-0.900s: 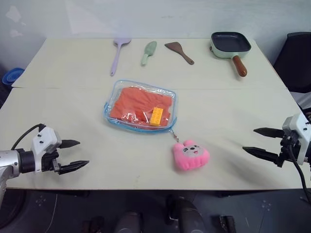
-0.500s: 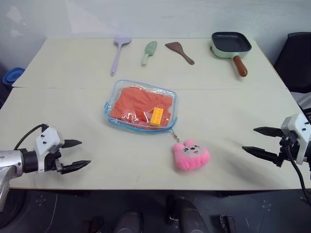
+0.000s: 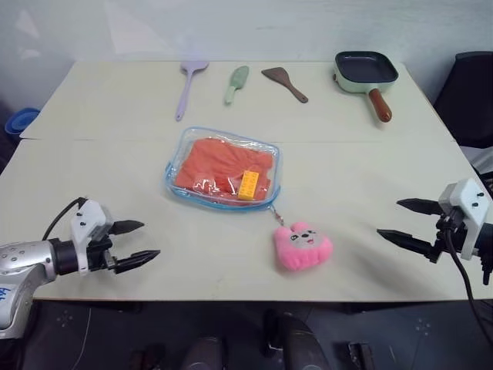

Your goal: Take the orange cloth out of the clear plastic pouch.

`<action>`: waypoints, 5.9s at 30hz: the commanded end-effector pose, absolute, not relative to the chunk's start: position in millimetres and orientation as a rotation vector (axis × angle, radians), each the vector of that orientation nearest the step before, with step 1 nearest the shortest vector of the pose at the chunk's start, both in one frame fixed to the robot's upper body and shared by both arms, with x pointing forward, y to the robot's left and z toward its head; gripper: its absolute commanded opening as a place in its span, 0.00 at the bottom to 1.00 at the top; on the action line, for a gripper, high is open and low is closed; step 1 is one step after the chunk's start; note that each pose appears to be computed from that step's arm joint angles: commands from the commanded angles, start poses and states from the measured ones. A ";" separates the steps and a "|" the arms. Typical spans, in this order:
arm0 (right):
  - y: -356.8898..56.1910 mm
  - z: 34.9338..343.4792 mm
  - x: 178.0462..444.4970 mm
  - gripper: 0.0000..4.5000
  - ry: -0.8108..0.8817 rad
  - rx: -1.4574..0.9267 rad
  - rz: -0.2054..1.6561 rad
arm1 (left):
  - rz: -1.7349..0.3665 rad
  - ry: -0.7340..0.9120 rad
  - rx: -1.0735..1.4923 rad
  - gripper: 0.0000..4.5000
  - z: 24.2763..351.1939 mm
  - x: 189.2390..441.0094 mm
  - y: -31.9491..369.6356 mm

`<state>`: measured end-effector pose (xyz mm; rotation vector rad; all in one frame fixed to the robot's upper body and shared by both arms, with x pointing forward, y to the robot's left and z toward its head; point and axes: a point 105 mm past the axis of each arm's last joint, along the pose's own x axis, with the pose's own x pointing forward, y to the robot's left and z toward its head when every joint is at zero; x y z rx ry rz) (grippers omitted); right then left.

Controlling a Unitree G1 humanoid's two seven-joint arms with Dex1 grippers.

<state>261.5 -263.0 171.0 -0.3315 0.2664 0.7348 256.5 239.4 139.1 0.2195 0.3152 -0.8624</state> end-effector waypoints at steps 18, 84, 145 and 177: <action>-146.1 194.3 247.3 1.00 0.016 -0.242 0.793 | -0.648 0.282 0.061 0.99 176.8 355.3 80.6; -102.7 210.9 263.3 1.00 -0.030 -0.266 1.202 | 0.171 0.377 0.090 0.99 179.3 280.6 410.3; -136.5 196.3 234.2 1.00 0.055 -0.267 0.927 | -0.960 0.306 0.964 0.13 146.9 316.9 177.4; -168.3 187.7 205.7 1.00 0.138 -0.326 0.755 | -1.703 0.075 0.924 0.66 131.4 303.2 -21.2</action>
